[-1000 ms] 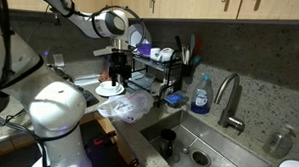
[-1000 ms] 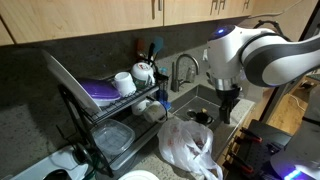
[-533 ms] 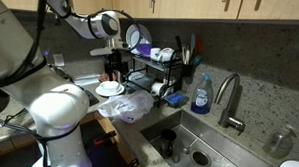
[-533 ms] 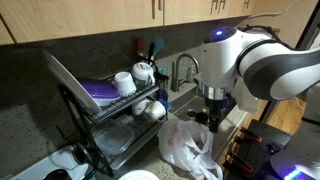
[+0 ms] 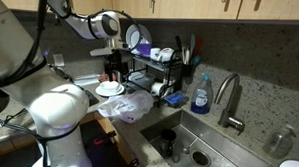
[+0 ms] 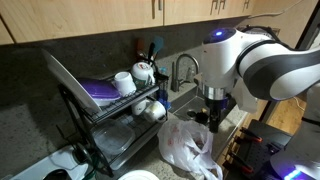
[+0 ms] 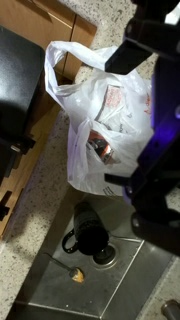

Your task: Take the objects from the white bowl one at a time and put them in the plastic bag

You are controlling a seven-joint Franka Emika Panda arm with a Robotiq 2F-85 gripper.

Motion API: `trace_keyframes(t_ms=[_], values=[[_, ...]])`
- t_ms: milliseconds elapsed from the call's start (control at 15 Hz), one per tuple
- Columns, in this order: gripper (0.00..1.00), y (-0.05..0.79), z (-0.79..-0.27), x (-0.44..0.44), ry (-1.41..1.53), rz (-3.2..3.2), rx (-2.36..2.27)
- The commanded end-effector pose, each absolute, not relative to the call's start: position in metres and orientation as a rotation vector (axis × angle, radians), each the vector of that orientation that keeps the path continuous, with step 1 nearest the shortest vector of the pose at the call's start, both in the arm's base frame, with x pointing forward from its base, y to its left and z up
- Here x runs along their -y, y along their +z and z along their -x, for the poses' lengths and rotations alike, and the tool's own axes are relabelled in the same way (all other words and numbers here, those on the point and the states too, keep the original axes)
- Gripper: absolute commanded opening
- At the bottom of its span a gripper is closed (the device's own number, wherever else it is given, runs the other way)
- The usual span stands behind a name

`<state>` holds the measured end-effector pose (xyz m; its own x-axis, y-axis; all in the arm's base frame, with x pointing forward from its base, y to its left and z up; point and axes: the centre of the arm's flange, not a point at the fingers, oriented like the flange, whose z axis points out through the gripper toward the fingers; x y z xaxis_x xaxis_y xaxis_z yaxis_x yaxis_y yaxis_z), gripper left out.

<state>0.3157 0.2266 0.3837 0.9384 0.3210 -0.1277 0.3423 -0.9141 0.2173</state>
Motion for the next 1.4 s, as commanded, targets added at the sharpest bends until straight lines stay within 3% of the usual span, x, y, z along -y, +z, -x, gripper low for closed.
trace_keyframes(t_ms=[0,933,1333], values=[[1.00,0.384,-0.316,-0.226,-0.131,-2.858,-0.496],[1.00,0.329,-0.401,-0.366,0.014,-2.948,-0.958],[1.00,0.315,-0.406,-0.434,0.007,-2.921,-1.281]])
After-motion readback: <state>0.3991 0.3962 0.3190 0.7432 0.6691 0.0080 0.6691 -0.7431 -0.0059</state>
